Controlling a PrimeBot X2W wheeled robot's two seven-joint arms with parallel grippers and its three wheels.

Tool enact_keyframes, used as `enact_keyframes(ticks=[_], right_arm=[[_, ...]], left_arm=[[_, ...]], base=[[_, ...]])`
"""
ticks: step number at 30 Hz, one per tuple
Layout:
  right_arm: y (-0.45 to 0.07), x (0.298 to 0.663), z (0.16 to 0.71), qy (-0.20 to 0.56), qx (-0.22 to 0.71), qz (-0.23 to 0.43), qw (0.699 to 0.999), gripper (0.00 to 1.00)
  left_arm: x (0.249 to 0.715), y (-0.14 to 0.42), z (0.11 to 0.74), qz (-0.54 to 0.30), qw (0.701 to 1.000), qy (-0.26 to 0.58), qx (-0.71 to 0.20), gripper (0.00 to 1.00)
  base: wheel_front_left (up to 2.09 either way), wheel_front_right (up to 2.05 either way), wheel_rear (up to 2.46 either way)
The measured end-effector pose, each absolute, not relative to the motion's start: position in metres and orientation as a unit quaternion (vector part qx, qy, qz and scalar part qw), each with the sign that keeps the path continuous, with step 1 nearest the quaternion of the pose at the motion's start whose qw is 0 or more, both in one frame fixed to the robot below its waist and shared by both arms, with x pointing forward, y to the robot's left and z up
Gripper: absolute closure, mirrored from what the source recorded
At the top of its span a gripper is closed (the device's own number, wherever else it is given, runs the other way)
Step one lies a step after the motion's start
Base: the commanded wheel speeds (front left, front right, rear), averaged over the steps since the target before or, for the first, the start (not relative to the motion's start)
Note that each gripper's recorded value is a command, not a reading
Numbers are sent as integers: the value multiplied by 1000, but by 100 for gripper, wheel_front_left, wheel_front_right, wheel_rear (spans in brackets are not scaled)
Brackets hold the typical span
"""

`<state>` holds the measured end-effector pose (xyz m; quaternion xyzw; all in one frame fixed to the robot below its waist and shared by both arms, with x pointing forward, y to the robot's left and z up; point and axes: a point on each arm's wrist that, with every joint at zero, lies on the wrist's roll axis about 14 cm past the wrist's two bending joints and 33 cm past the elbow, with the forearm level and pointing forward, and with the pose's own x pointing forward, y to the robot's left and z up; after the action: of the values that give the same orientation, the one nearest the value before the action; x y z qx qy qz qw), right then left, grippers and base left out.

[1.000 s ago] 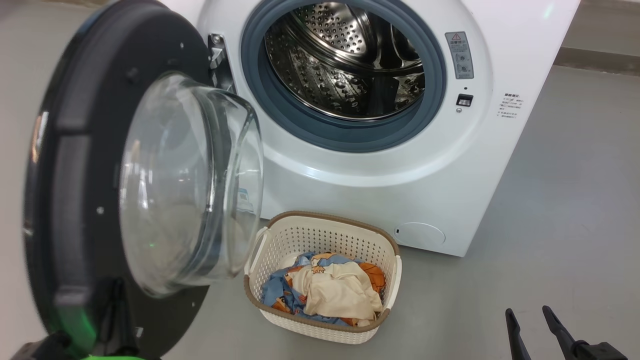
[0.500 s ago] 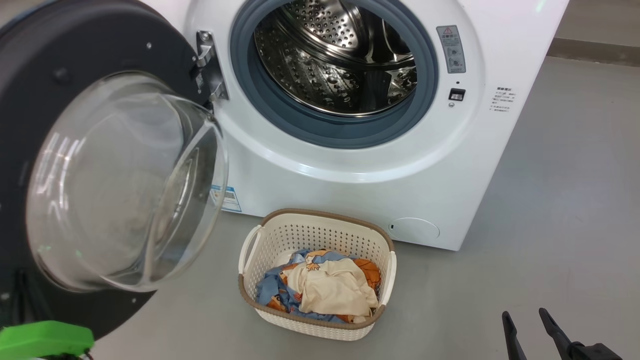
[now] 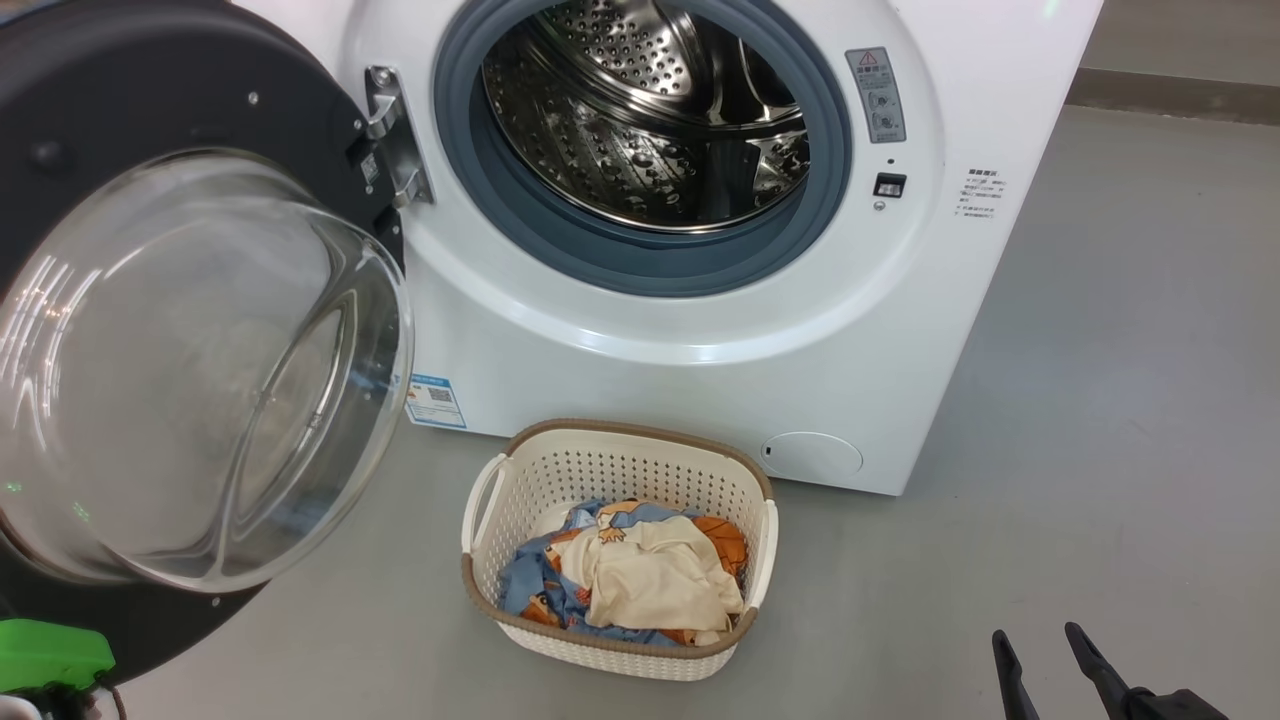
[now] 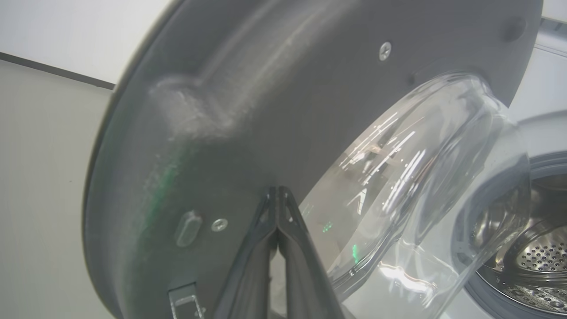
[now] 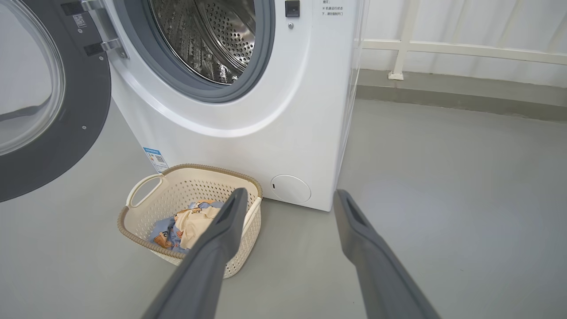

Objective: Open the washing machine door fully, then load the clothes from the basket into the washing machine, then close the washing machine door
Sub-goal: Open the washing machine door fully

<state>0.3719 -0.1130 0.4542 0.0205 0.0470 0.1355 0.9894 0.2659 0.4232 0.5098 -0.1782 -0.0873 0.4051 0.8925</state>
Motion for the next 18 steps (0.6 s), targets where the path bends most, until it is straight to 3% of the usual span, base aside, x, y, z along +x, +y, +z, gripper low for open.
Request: enact_keyframes(ticks=[12,13,16,17,18], right_arm=[[-113,372,452,51,21,135,989,0],[-113,372,451,52,22,135,989,0],[-113,372,450,53,22,135,989,0],[-114,372,450,54,22,134,989,0],[-114,372,449,54,22,134,989,0]], left_arm=[[268,416,570,372,892,-198,-165,100],[266,415,578,366,892,-210,-159,82],[260,411,593,354,895,-232,-143,14],[259,408,596,347,897,-237,-139,0],[259,404,599,342,898,-239,-136,0]], base=[[0,0,0],[0,0,0],[0,0,0],[0,0,0],[0,0,0]])
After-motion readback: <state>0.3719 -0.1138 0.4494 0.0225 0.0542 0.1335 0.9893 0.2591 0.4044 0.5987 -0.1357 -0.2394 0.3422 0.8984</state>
